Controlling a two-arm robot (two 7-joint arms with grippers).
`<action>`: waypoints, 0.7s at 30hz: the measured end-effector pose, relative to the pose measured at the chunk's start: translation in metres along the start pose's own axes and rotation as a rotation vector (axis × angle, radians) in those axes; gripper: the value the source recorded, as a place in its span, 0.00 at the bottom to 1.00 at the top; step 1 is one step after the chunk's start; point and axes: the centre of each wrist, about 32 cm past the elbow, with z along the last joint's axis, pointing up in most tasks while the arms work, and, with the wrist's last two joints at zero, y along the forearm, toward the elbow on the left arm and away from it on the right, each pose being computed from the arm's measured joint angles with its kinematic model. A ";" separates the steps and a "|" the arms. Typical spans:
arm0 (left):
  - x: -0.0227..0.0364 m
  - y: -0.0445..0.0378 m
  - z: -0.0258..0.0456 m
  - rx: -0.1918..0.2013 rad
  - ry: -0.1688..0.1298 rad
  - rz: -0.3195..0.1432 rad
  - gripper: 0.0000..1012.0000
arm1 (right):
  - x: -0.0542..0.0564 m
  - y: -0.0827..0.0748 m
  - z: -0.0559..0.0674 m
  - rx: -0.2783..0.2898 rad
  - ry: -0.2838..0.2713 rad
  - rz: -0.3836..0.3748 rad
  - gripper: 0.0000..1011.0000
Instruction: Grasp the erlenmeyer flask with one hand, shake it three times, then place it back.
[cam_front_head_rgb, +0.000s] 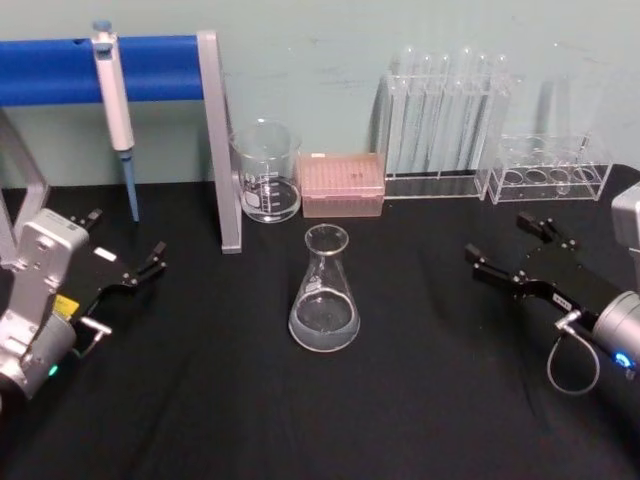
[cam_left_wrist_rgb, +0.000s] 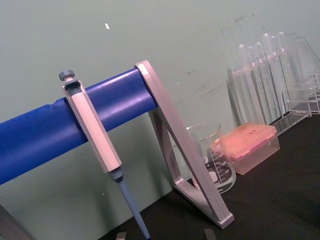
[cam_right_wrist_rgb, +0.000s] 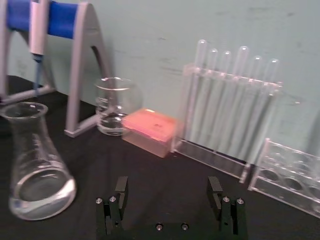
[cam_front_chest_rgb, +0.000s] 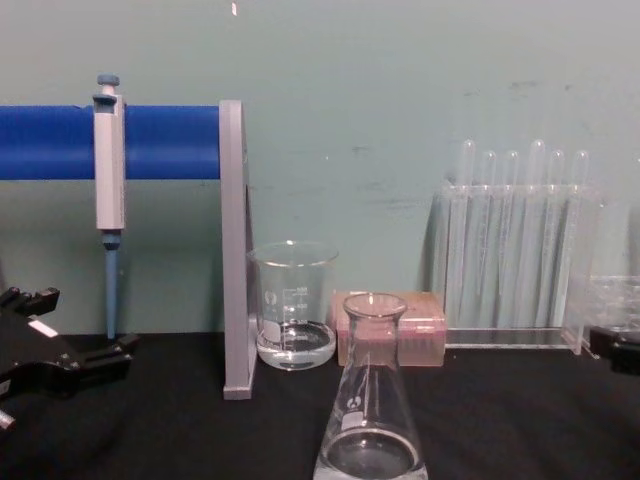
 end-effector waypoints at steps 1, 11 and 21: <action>0.0000 0.0000 0.0000 0.000 0.000 0.000 0.99 | 0.001 -0.001 0.001 0.002 0.011 0.021 0.99; 0.0000 0.0000 0.0000 0.000 0.000 0.000 0.99 | -0.004 0.002 0.001 0.001 0.052 0.156 0.99; 0.0000 0.0000 0.0000 0.000 0.000 0.000 0.99 | -0.015 0.019 0.000 0.002 0.081 0.284 0.99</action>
